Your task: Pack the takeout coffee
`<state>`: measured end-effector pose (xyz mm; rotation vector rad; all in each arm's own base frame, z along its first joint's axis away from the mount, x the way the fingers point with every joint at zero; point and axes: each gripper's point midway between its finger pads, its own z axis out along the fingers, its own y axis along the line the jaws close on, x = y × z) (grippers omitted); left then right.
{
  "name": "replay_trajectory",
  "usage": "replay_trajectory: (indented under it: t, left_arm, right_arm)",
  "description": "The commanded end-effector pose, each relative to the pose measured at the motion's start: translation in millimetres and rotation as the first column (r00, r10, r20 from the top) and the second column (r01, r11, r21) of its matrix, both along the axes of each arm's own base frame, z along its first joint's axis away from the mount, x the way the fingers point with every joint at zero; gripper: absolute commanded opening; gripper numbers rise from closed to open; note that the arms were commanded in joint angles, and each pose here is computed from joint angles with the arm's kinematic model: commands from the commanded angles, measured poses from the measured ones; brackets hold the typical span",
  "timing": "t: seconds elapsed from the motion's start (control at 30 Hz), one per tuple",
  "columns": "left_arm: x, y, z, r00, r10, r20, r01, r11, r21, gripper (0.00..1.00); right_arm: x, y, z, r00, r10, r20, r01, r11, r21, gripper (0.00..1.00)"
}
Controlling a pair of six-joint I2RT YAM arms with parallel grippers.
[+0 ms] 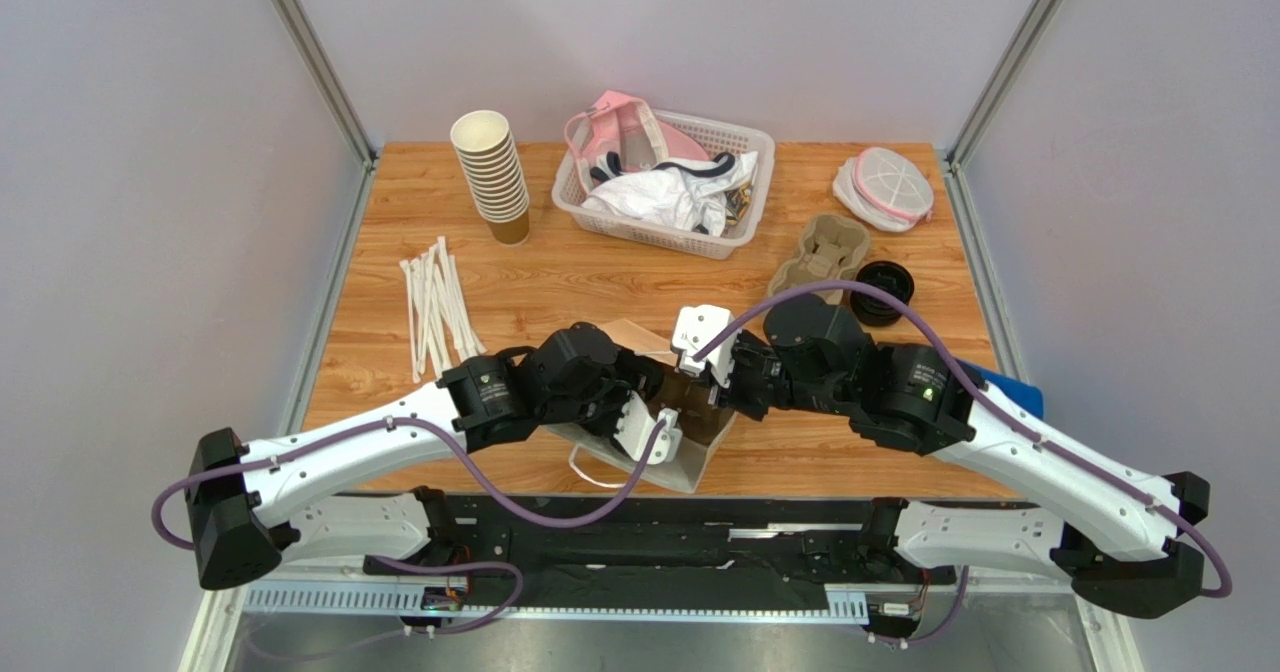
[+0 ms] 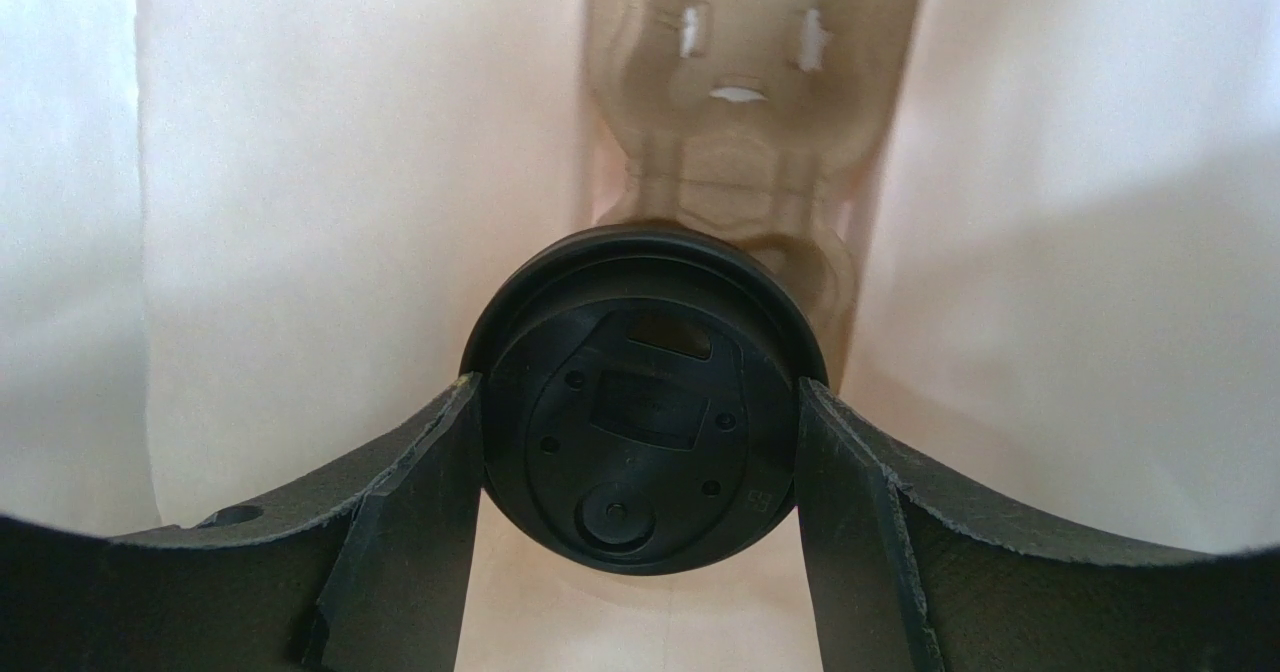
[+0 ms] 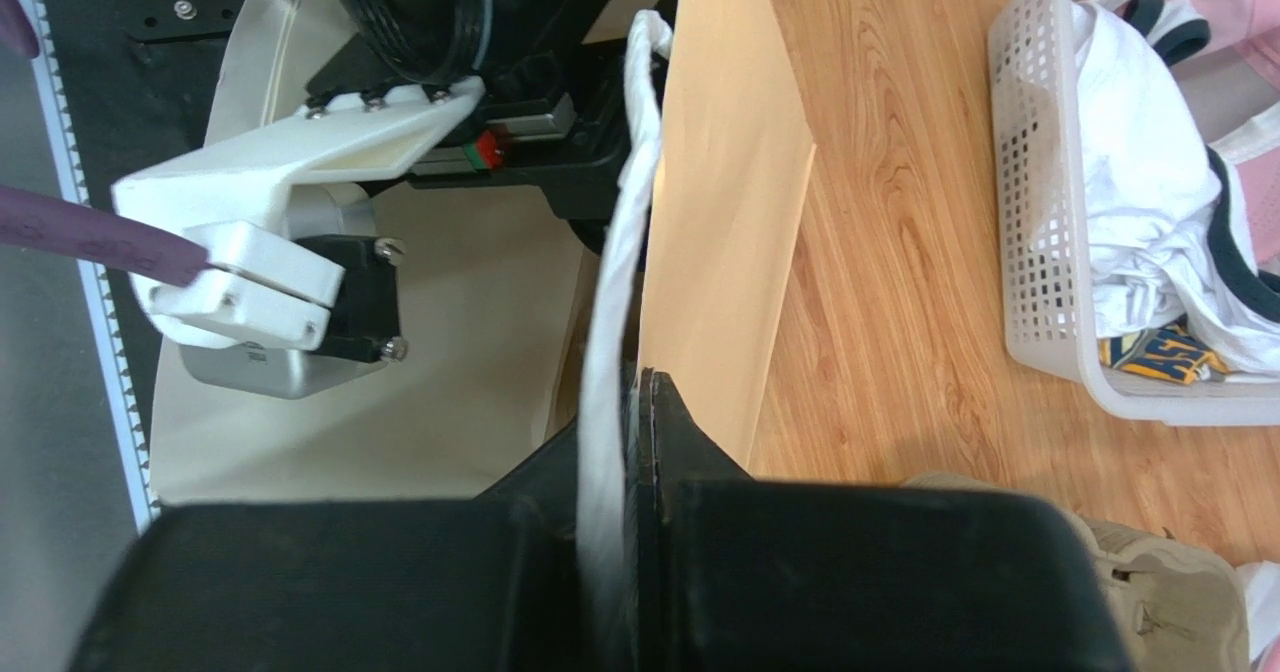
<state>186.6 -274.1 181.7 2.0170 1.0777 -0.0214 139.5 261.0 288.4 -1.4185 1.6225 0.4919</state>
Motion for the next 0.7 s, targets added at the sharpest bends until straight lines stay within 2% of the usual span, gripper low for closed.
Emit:
replay_trajectory:
  t: [0.0,0.13,0.37,0.67]
  left_arm:
    - [12.1,-10.6,-3.4,0.998,-0.018,0.054,0.018,1.0,0.015,0.08]
    - [21.5,-13.0,-9.4,0.998,0.006,0.061,-0.008,0.999,0.039,0.08]
    - [8.4,-6.4,-23.6,1.0,-0.02,-0.022,0.022,0.997,0.071,0.08]
    - [1.9,-6.0,-5.5,0.997,-0.018,-0.077,0.022,0.998,0.053,0.08]
  right_arm:
    - [-10.8,14.0,21.2,0.996,0.089,0.023,-0.091,0.99,0.104,0.0]
    - [-15.5,15.3,14.7,0.993,0.12,0.011,-0.121,0.988,0.097,0.0]
    - [-15.2,10.2,12.3,0.99,0.137,0.02,-0.139,0.986,0.089,0.0]
    - [-12.9,-2.9,13.2,0.985,0.168,0.047,-0.171,0.983,0.065,0.0]
